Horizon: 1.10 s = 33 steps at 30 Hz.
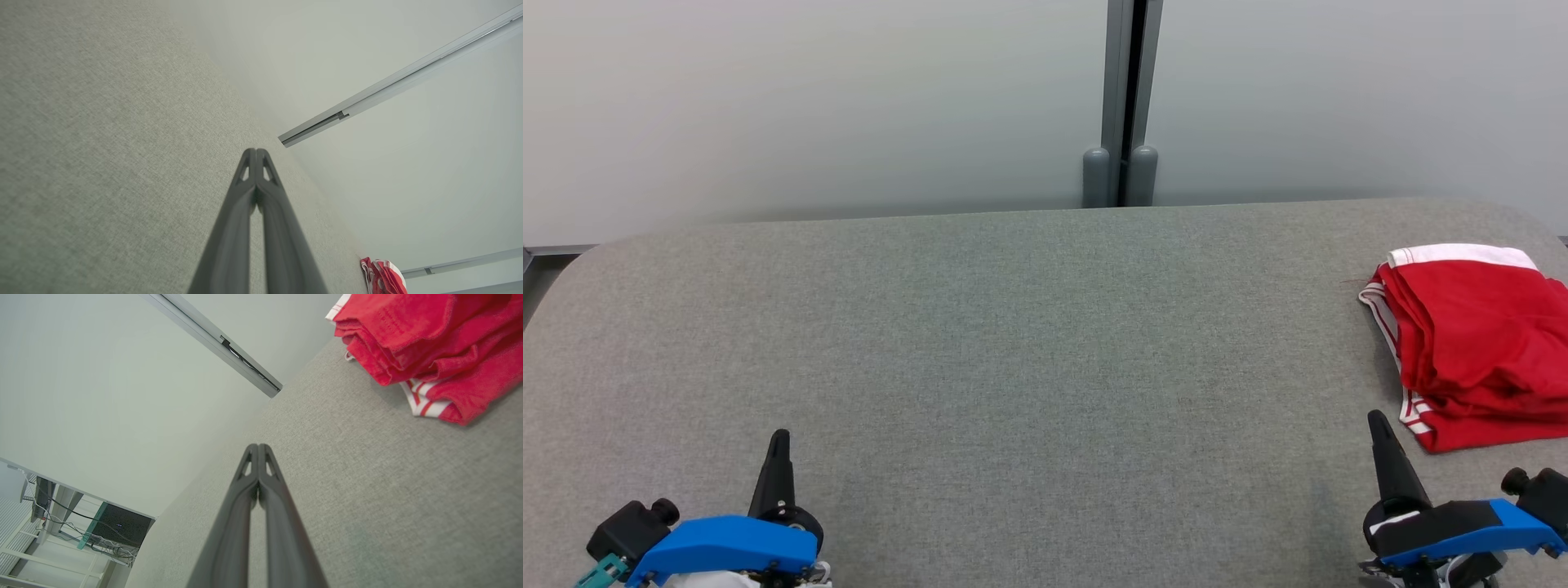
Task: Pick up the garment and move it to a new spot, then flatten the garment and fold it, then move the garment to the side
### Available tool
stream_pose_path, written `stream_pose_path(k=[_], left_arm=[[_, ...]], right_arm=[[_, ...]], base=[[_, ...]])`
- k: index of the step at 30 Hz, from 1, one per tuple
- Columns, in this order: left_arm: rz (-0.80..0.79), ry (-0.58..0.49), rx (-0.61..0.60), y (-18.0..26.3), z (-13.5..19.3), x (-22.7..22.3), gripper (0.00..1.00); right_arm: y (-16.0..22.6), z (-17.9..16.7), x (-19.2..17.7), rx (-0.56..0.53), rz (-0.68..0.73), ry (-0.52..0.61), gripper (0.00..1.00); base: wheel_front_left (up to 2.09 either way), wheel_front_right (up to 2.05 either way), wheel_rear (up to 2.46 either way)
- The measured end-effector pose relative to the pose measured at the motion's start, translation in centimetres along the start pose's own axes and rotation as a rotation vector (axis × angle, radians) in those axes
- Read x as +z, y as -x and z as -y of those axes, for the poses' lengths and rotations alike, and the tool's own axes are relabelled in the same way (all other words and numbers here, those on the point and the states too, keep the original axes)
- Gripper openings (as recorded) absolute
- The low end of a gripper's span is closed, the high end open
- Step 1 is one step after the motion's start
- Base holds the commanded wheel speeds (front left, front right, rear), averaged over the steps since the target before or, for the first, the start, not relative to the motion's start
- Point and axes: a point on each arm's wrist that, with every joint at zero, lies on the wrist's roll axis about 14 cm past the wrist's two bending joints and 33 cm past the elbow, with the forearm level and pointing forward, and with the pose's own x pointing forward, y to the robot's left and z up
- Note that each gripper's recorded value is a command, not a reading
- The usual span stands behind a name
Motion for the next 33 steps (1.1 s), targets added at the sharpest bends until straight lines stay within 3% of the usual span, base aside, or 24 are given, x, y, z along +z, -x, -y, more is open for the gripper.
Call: stream_pose_path(k=[33], left_arm=[[0.043,0.324,-0.062,-0.6,1.6,2.2,0.0]], right_arm=[[-0.5,-1.0,1.0,0.034,0.012,-0.363,0.0]], base=[[0.0,0.0,0.0]])
